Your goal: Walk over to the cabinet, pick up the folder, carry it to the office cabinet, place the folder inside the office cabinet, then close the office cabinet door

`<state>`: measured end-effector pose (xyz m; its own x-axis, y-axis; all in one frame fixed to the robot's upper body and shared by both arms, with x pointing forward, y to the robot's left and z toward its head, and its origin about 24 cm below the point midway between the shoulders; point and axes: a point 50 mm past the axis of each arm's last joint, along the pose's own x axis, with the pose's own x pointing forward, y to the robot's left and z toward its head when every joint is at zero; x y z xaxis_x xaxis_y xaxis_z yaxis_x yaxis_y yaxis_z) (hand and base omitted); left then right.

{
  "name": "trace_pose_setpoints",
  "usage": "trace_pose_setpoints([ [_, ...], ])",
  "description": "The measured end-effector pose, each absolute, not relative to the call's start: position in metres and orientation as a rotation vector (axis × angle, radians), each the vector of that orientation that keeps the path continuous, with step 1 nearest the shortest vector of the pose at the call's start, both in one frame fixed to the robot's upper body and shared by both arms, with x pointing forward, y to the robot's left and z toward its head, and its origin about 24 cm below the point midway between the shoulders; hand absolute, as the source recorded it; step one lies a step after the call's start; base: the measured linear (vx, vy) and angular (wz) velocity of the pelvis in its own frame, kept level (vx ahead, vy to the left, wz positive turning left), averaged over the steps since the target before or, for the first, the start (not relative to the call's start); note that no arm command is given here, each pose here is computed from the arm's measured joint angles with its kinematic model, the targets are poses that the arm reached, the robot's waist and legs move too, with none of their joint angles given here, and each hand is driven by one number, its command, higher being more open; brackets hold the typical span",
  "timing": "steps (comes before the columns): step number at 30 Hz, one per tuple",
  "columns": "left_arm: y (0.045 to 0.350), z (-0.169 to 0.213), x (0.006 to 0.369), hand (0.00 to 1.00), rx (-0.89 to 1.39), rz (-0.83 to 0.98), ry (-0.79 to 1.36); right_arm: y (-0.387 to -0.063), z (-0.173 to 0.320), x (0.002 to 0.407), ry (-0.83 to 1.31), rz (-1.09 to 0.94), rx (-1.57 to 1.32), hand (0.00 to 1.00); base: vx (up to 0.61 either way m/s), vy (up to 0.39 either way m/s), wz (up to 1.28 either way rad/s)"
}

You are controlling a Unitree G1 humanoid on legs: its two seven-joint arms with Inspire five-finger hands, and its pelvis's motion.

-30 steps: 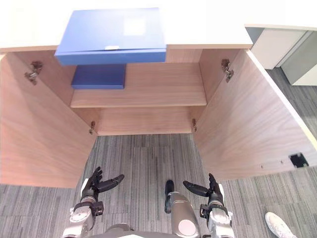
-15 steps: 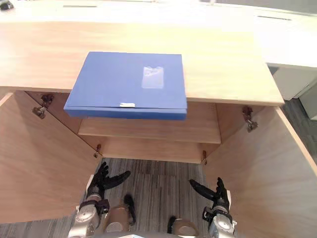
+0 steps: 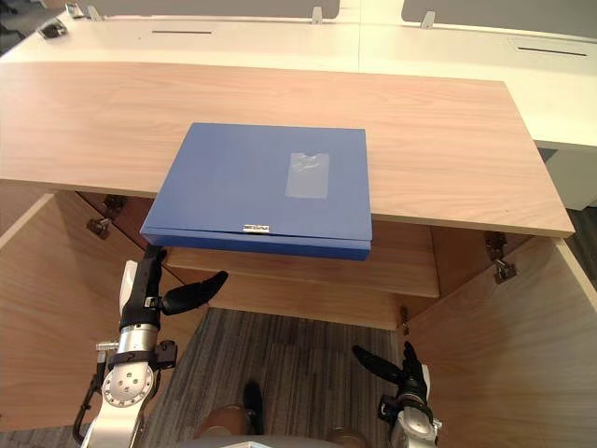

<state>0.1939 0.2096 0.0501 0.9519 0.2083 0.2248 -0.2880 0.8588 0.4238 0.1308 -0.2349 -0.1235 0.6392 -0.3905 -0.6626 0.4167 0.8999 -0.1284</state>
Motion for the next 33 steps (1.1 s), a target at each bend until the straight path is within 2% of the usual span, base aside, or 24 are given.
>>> trace_pose_setpoints([
  [5, 0.204, 0.081, 0.179, 1.00, 0.594, 0.344, -0.333, -0.235, -0.129, 0.119, 0.796, -0.429, -0.029, 1.00, -0.03, 0.002, 0.03],
  [10, 0.200, 0.096, 0.177, 1.00, 0.693, 0.354, -0.418, -0.234, -0.131, 0.112, 0.818, -0.417, -0.044, 1.00, -0.07, 0.016, 0.05],
  [24, 0.173, 0.113, 0.194, 1.00, 0.931, 0.109, -0.600, -0.224, -0.140, 0.094, 0.886, -0.349, -0.065, 1.00, -0.07, 0.004, -0.02],
  [25, 0.170, 0.112, 0.199, 0.00, 0.952, 0.080, -0.610, -0.224, -0.140, 0.094, 0.886, -0.349, -0.066, 1.00, 0.00, -0.004, -0.10],
  [31, 0.171, 0.096, 0.220, 0.00, 1.127, 0.035, -0.538, -0.224, -0.139, 0.097, 0.877, -0.337, -0.060, 1.00, 0.02, -0.010, -0.04],
  [33, 0.172, 0.105, 0.227, 0.00, 1.164, 0.073, -0.580, -0.224, -0.139, 0.097, 0.877, -0.335, -0.057, 1.00, 0.05, -0.026, -0.05],
])
